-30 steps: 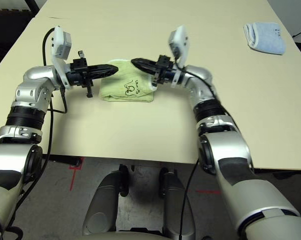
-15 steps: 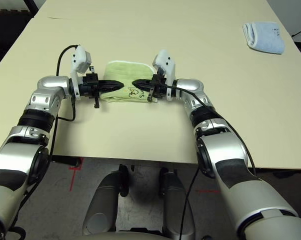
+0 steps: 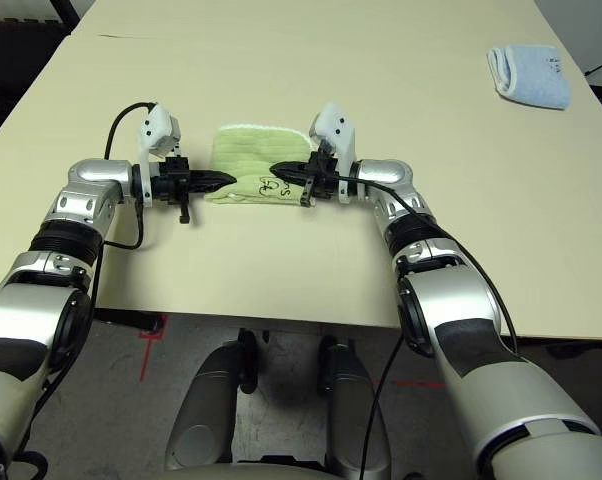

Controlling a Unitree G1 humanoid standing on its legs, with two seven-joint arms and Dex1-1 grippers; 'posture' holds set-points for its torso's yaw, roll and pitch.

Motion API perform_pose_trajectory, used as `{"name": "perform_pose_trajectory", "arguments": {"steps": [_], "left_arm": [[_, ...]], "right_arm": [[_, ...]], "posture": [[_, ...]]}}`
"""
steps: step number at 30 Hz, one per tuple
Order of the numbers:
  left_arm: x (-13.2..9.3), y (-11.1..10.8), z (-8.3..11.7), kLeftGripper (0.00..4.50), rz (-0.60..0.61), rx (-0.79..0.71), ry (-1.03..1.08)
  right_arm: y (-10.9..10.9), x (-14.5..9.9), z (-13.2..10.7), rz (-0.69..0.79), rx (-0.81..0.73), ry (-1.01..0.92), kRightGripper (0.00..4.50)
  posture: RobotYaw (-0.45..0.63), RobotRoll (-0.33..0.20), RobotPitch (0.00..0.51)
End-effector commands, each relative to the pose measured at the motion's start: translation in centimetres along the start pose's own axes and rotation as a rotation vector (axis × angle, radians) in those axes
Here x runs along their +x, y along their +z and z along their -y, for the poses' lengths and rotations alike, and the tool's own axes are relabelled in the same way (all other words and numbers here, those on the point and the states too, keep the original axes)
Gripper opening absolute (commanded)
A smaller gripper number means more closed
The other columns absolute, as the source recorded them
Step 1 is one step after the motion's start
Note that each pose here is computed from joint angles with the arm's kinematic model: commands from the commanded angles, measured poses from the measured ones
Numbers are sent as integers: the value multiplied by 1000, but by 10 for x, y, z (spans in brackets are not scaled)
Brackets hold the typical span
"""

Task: Fold the towel and set it aside.

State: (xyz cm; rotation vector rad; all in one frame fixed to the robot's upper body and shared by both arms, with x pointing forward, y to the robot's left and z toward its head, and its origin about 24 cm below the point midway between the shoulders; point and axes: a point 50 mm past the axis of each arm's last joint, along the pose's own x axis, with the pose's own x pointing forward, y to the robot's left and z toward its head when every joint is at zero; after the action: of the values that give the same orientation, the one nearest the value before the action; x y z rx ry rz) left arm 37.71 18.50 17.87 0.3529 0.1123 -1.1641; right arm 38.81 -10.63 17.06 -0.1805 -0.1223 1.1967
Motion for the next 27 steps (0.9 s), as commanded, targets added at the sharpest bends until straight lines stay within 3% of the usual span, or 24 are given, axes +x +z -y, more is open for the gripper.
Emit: {"name": "perform_pose_trajectory", "arguments": {"steps": [1,7,10,13,18,27], "left_arm": [[-7,23,-4,33,100,-7,-28],[-8,71,-9,33,297,-34,-5],[-3,81,-17,33,325,-34,113],[9,70,-25,33,294,-103,268],[25,52,-20,33,250,-144,283],[37,24,-9,33,165,-143,251]], "right_arm": [[32,-2,10,181,22,-3,0],[65,0,26,296,40,-149,0],[69,8,28,262,22,-229,0],[59,25,25,186,41,-306,0],[43,37,19,97,49,-359,0],[21,33,17,5,56,-400,0]], "posture": [[47,0,255],[53,0,257],[54,0,256],[51,0,254],[55,0,255],[48,0,260]]}}
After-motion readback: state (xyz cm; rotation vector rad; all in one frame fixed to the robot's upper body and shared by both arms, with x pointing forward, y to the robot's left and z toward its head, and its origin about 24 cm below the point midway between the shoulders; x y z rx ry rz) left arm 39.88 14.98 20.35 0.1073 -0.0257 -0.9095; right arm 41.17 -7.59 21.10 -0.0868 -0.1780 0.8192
